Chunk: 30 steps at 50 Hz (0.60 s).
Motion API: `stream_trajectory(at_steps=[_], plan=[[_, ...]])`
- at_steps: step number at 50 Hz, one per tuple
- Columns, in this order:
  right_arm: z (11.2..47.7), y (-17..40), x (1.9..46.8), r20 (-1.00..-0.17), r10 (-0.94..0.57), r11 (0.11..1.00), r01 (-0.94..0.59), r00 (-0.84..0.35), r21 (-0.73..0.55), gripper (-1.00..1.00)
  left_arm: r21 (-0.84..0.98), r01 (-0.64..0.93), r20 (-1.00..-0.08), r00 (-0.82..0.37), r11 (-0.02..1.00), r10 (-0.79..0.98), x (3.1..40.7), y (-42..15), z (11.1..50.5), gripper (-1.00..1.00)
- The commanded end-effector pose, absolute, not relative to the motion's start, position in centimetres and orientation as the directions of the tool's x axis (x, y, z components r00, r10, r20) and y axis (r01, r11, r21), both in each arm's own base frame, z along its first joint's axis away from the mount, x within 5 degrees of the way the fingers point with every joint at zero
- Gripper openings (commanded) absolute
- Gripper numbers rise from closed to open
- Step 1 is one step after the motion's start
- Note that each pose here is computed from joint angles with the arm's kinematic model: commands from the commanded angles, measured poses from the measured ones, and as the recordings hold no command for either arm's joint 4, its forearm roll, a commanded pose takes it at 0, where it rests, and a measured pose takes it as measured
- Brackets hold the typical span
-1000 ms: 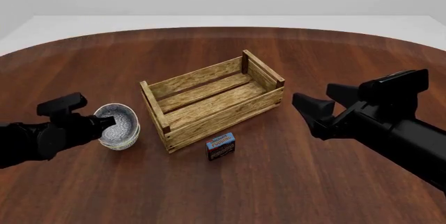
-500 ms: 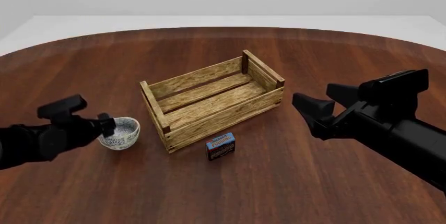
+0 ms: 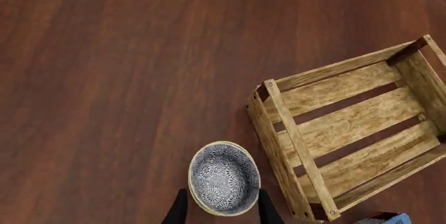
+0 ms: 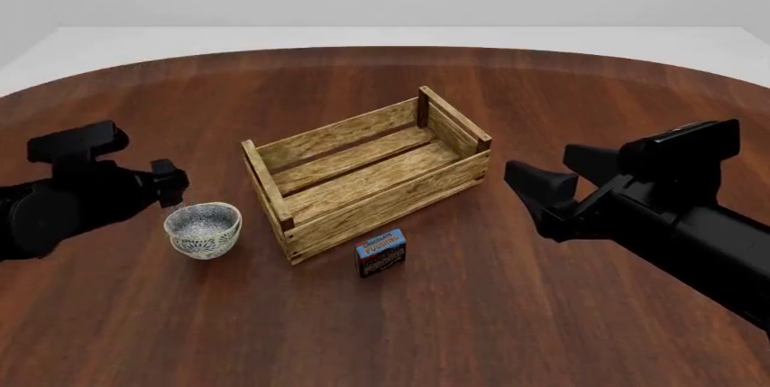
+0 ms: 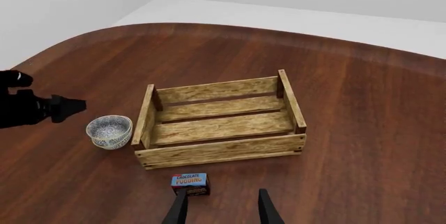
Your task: Stack the right bowl on the left bowl and place them in the tray.
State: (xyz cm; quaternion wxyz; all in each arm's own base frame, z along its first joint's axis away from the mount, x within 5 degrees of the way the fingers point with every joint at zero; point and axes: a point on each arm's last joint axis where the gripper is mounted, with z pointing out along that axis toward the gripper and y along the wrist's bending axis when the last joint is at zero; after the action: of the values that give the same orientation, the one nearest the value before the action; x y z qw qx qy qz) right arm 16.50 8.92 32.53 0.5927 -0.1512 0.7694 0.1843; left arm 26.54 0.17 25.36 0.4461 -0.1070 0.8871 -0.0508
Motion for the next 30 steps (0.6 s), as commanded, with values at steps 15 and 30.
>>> stream_trajectory(at_steps=[15, 30], plan=[[32.6, 8.9, 16.5, -0.968, -0.012, 0.886, -0.451, -0.252, 0.106, 1.0, -0.058, -0.007, -0.746, -0.665, 0.998, -0.048, 29.4, -1.3, 26.1, 1.0], [32.6, 8.9, 16.5, -0.968, -0.012, 0.886, -0.451, -0.252, 0.106, 1.0, -0.058, -0.007, -0.746, -0.665, 0.998, -0.048, 29.4, -1.3, 26.1, 1.0]])
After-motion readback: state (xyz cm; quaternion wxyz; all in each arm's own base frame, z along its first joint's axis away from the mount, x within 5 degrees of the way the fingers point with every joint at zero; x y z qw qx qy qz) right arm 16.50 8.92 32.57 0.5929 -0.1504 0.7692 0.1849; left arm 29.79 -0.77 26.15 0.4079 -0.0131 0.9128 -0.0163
